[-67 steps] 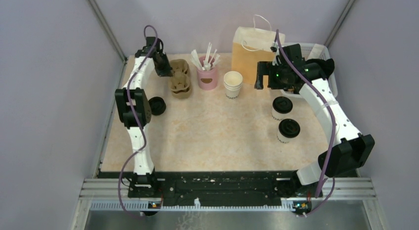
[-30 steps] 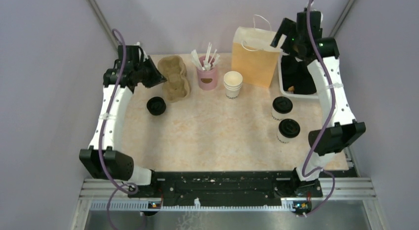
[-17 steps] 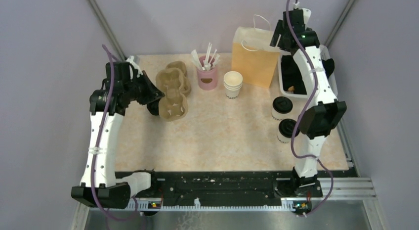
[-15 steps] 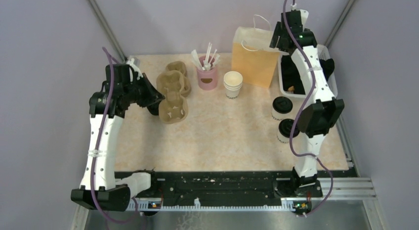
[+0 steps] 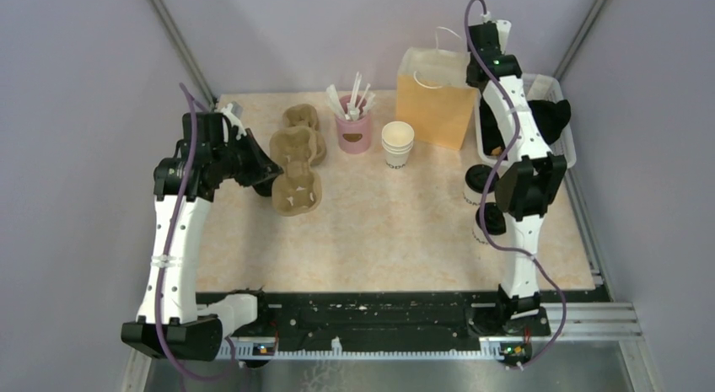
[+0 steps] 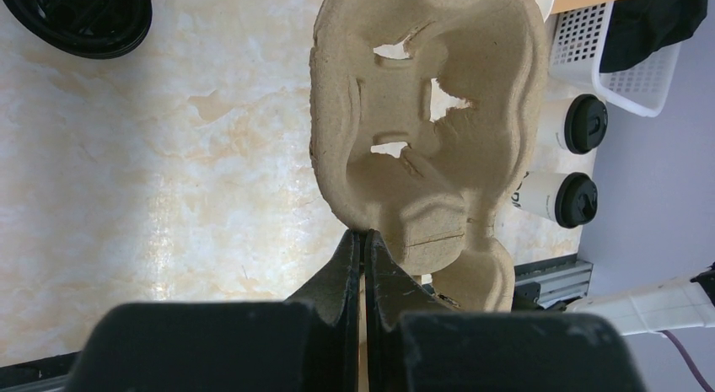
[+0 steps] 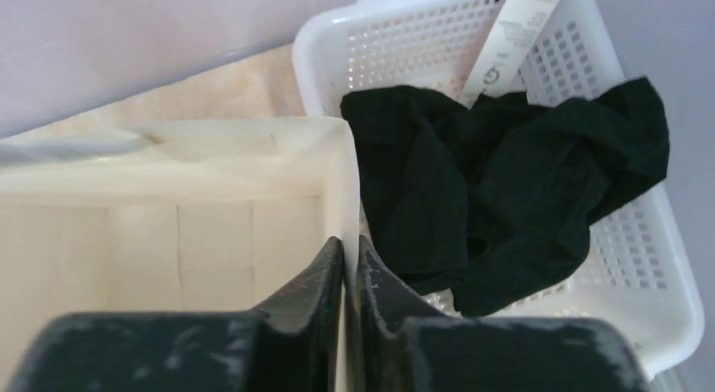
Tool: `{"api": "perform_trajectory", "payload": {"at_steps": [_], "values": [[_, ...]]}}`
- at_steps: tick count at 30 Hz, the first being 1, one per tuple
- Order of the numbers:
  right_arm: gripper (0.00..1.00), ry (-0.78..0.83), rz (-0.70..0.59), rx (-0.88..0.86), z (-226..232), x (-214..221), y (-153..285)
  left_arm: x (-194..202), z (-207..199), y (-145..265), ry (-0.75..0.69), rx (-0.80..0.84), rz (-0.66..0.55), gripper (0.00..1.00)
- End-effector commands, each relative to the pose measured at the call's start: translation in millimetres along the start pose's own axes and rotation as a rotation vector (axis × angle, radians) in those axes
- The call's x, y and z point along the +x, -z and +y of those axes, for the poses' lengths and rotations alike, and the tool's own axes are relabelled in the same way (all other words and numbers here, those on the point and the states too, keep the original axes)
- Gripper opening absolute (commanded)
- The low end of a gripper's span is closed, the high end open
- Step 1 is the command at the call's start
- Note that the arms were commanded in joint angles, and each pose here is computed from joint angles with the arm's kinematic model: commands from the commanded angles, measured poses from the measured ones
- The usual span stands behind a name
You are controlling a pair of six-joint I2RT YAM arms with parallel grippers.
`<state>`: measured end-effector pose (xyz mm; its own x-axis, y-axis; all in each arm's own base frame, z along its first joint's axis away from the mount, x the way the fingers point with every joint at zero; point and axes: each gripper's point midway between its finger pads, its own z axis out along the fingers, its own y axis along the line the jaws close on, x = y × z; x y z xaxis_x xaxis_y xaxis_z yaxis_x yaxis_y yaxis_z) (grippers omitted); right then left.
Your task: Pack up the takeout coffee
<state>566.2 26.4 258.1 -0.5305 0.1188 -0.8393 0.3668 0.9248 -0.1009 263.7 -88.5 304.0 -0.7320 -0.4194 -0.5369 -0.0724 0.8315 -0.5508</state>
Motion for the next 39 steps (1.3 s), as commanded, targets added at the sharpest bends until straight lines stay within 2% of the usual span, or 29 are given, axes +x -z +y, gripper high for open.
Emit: {"api": "perform_trajectory", "payload": {"at_steps": [1, 2, 6, 12, 14, 18, 25, 30, 34, 39], "values": [[0.03, -0.048, -0.129, -0.002, -8.6, -49.2, 21.3, -2.8, -1.1, -1.7, -0.025, 0.010, -0.004, 0.00], [0.00, -0.058, -0.150, -0.007, -10.6, -57.8, 27.5, -3.3, -1.0, -1.7, -0.025, 0.009, -0.006, 0.00], [0.00, -0.144, -0.270, -0.041, -19.9, -100.7, 64.3, -4.4, -0.3, -2.8, -0.030, 0.007, -0.011, 0.00], [0.00, -0.345, -0.522, -0.176, -40.5, -179.1, 155.8, -7.7, -4.3, 0.3, -0.040, 0.019, -0.023, 0.00], [0.00, -0.405, -0.586, -0.246, -48.9, -197.3, 194.2, -9.4, -5.6, 3.2, -0.047, 0.021, -0.033, 0.00], [0.00, -0.458, -0.613, -0.422, -50.2, -204.7, 253.7, -12.3, -8.4, 11.0, -0.066, 0.023, -0.054, 0.00], [0.00, -0.415, -0.470, -0.711, -23.8, -153.4, 328.1, -20.3, -12.3, 38.5, -0.095, -0.005, -0.124, 0.00], [0.00, -0.391, -0.279, -0.902, 7.1, -99.7, 363.9, -22.0, -18.3, 55.9, -0.090, 0.005, -0.169, 0.00], [0.00, -0.378, -0.119, -0.994, 36.3, -52.3, 373.2, -20.2, -21.8, 63.8, -0.089, 0.015, -0.177, 0.00], [0.00, -0.371, 0.098, -0.925, 60.5, 13.6, 348.8, -20.4, -19.1, 79.4, -0.095, -0.021, -0.206, 0.00]]}}
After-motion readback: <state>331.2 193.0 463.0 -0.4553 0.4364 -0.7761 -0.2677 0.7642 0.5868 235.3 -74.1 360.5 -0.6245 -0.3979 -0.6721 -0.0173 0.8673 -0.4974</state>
